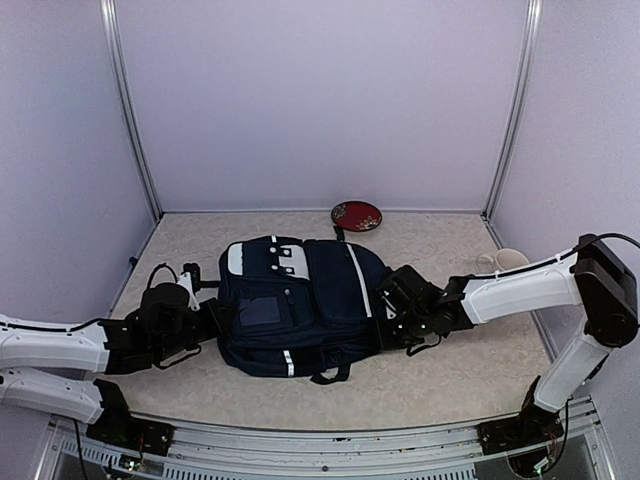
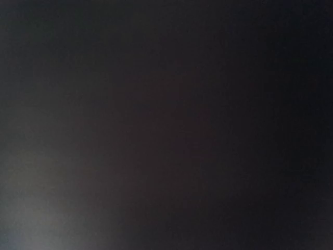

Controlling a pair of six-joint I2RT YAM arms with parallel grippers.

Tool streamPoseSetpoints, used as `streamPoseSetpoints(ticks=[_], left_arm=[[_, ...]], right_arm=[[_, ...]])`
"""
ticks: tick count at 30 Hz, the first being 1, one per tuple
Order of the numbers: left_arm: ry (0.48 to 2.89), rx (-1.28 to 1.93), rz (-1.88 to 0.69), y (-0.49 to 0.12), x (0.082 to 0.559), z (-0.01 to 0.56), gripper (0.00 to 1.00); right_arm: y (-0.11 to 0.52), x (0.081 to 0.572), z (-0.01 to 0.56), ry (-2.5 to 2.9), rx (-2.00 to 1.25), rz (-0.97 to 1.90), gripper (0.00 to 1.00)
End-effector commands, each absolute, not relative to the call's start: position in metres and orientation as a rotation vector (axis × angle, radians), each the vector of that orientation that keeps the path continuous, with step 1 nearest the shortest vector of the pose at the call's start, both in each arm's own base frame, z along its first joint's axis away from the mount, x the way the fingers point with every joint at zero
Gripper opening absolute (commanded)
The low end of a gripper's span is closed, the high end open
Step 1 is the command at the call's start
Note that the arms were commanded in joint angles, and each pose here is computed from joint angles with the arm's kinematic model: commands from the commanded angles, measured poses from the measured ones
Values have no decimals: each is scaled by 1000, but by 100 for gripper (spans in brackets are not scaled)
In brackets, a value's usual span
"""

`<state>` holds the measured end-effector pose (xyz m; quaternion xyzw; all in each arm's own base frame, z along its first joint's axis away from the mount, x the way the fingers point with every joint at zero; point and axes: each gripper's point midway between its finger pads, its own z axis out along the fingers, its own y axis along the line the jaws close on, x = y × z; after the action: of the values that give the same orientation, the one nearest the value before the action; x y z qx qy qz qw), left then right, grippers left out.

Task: Pack the student bag
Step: Zip the student bag into the largest pocket of the bag.

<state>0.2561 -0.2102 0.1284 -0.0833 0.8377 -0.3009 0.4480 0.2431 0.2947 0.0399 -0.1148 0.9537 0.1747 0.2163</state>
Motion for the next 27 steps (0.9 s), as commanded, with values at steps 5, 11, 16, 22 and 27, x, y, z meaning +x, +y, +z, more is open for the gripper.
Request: streamPoseSetpoints(ticks=[5,11,16,22,27], left_arm=[[1974,-315,-572,-150,272,146,0],[1953,-303,-533,-134,277,155,0],[1939,-145,-476,-153,289,185,79],[1656,224,-453,-223,251,259,85],[1594,863,-640,-324,194,232,69]], right_arm=[[212,233,27,2778,-296,286,0],[238,247,45,2734,-410,364,0],[294,245,71,2631,-562,607,0],[304,242,74,2624,-586,674,0],[312,239,77,2614,-601,736,0]])
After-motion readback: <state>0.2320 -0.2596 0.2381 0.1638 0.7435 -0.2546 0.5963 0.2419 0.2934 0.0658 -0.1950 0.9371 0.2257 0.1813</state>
